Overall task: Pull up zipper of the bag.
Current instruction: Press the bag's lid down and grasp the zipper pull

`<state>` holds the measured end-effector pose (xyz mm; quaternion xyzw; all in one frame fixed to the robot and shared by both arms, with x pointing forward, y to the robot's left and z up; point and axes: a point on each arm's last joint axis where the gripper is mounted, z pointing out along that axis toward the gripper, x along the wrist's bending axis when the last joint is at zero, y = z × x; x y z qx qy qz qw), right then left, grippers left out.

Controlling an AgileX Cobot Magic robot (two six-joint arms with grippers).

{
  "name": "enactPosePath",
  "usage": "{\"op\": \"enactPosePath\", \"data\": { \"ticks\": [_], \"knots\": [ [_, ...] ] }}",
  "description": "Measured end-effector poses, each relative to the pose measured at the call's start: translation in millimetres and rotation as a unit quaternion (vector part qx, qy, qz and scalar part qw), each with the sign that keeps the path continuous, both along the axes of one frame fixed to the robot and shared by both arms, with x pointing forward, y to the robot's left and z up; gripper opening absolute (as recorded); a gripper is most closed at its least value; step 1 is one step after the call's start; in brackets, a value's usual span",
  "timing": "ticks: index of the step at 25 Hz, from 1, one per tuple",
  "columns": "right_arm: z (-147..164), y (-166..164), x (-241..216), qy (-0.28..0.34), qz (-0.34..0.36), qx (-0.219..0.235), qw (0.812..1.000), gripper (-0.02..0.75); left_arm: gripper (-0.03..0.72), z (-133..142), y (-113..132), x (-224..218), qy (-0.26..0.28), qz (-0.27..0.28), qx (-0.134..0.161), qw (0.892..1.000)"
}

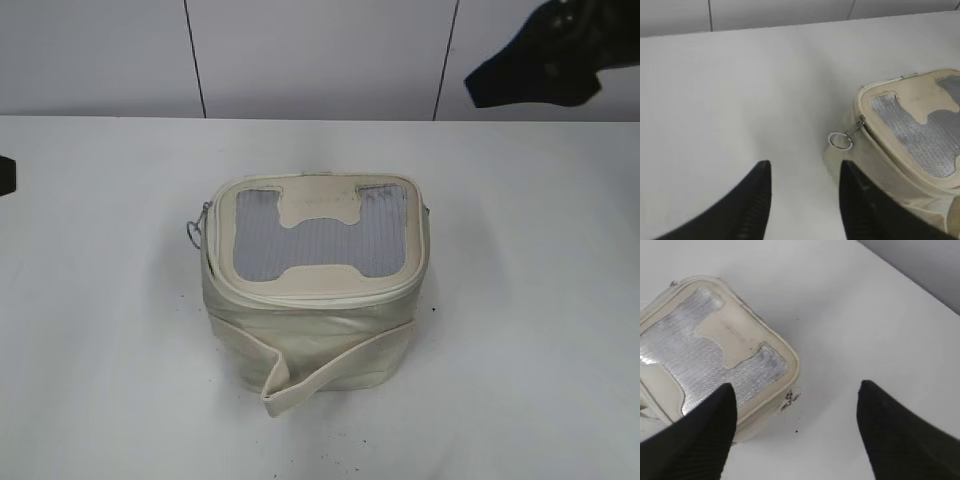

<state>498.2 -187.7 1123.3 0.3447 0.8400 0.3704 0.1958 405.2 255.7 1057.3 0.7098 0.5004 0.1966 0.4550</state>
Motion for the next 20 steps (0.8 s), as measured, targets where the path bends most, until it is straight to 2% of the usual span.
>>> {"op": "enactPosePath", "data": {
  "ticks": [1, 4, 8, 12, 20],
  "knots": [
    [-3, 6, 10, 0.014, 0.029, -0.012, 0.999, 0.582, 0.357, -3, -2, 5, 0.012, -0.003, -0.015, 1.000],
    [-4, 23, 41, 0.037, 0.093, -0.027, 0.995, 0.582, 0.375, -10, -8, 23, 0.037, -0.029, -0.032, 0.998],
    [-9, 46, 80, 0.070, 0.174, -0.031, 0.982, 0.574, 0.382, -20, -15, 47, 0.068, -0.069, -0.035, 0.995],
    [-25, 79, 108, 0.106, 0.243, -0.040, 0.963, 0.524, 0.382, -27, -17, 72, 0.091, -0.078, -0.035, 0.992],
    [-71, 156, 131, 0.117, 0.313, -0.048, 0.941, 0.511, 0.384, -20, -20, 113, 0.086, -0.094, -0.031, 0.991]
  ]
}}
